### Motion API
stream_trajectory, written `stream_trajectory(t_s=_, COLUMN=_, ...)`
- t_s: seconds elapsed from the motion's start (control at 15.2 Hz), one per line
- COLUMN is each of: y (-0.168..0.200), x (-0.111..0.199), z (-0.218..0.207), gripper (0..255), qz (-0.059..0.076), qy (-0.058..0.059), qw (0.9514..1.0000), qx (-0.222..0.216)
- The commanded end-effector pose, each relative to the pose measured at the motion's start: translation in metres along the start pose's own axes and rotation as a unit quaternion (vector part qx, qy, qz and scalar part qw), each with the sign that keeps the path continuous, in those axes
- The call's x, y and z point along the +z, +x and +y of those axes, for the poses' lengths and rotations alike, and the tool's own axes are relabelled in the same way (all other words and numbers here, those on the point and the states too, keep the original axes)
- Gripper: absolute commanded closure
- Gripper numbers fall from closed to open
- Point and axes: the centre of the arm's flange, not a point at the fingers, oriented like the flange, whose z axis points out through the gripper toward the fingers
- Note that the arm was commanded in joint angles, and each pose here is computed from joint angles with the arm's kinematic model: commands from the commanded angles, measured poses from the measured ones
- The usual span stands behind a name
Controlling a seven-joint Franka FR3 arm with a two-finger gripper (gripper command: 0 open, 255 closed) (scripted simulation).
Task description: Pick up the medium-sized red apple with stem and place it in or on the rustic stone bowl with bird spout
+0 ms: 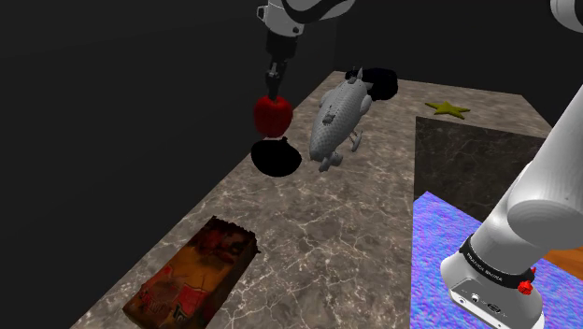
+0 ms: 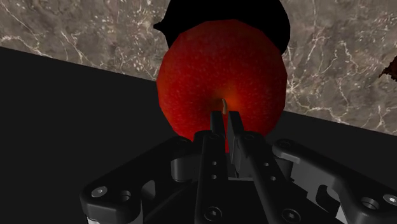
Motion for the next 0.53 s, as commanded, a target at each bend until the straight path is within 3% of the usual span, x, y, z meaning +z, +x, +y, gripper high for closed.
stream_trajectory(t_s=0.0, y=-0.003, x=0.010, z=0.000, gripper=255, qz=0.000, qy=0.000, qw=1.0000, qx=0.000)
stream_trajectory(t_s=0.46, y=-0.010, x=0.044, z=-0.002, gripper=255, qz=0.000, qy=0.000, qw=1.0000, qx=0.000)
